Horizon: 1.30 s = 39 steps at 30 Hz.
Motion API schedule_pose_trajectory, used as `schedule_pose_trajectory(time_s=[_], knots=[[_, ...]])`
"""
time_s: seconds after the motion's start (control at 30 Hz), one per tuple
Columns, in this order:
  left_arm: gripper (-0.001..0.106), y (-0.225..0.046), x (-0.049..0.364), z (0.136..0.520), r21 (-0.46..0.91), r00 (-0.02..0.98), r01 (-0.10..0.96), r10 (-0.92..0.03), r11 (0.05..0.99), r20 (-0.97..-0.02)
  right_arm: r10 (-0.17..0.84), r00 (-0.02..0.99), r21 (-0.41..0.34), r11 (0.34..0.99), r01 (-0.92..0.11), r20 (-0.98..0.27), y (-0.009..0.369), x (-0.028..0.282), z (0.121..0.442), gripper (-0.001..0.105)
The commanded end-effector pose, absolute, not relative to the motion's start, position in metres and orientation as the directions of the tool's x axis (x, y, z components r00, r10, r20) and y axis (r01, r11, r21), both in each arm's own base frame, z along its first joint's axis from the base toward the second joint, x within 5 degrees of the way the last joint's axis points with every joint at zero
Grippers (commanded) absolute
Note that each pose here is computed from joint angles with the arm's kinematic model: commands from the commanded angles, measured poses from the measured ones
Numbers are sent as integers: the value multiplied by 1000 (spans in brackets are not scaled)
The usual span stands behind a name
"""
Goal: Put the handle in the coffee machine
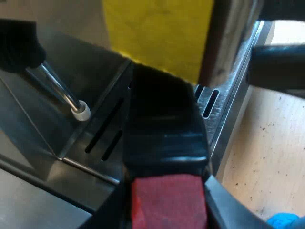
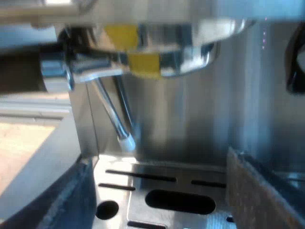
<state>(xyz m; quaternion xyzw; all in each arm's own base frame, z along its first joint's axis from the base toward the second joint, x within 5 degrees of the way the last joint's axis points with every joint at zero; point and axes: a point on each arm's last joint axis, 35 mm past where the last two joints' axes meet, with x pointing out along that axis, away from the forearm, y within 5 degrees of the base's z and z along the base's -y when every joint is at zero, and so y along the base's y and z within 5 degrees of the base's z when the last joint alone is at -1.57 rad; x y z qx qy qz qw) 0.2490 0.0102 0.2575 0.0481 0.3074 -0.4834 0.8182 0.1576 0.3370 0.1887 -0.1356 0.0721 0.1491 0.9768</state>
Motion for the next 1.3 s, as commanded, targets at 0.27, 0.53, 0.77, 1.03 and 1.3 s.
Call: schedule_pose_trajectory(time_s=[0.27,0.53,0.77,1.03,1.3], knots=[[0,8,248,274,-226,330,860,-835,458,-440,239,969,-245,937,-248,-67,345,190,172,53],[0,9,248,272,-216,340,846,-806,488,-485,187,981,-226,955,-194,-50,361,219,167,42],[0,9,248,272,-218,339,845,-806,487,-485,117,993,-205,971,-120,-28,372,228,163,39],[0,9,248,272,-216,342,843,-801,492,-492,135,990,-183,975,-126,35,373,229,174,38],[0,9,248,272,-215,342,843,-799,494,-494,145,987,-130,982,-134,76,370,234,180,38]])
